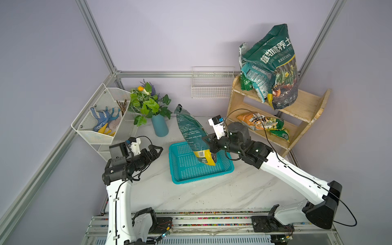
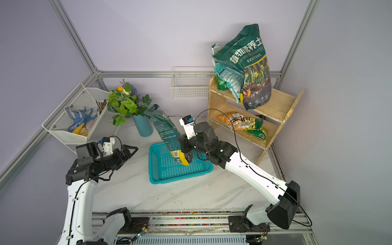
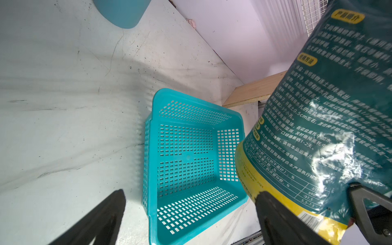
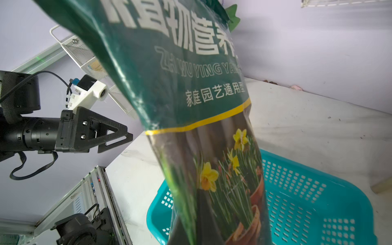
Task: Take down the fertilizer bag from the shelf
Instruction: Place the fertilizer bag in the storage box.
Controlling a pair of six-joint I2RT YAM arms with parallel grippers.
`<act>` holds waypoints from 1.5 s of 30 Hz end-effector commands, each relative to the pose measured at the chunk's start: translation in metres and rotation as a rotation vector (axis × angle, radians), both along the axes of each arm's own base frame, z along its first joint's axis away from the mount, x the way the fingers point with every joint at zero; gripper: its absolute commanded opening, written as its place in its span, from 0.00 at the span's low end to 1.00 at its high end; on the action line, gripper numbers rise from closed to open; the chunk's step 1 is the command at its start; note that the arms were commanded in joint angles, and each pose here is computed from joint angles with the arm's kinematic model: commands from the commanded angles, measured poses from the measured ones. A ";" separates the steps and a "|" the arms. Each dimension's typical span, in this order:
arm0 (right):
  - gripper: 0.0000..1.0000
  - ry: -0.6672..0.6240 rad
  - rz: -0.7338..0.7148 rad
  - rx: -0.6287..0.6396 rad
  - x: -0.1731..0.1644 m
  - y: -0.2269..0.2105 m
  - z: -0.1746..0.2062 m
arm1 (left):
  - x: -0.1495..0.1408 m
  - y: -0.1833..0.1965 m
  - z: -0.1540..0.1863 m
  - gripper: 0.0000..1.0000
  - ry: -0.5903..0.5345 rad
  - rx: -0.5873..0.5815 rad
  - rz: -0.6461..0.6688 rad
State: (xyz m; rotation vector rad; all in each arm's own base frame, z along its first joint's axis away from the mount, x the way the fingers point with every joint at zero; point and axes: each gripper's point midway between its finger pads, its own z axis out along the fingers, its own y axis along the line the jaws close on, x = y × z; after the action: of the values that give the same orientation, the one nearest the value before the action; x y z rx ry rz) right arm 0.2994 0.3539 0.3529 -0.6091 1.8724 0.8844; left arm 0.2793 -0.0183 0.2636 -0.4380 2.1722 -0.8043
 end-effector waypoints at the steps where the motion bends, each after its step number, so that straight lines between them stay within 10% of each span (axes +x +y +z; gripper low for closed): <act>1: 0.00 -0.348 0.028 0.338 -0.011 0.008 0.127 | -0.005 0.005 -0.016 1.00 0.051 0.010 0.028; 45: 0.00 -0.421 0.055 0.485 0.031 0.080 -0.040 | -0.003 0.009 -0.018 1.00 0.051 -0.010 0.047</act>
State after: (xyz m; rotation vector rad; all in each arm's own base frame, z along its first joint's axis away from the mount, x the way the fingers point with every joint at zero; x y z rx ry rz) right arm 0.3385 0.4433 0.2132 -0.6081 1.6050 1.0262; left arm 0.2798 -0.0071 0.2601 -0.4938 2.1718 -0.7591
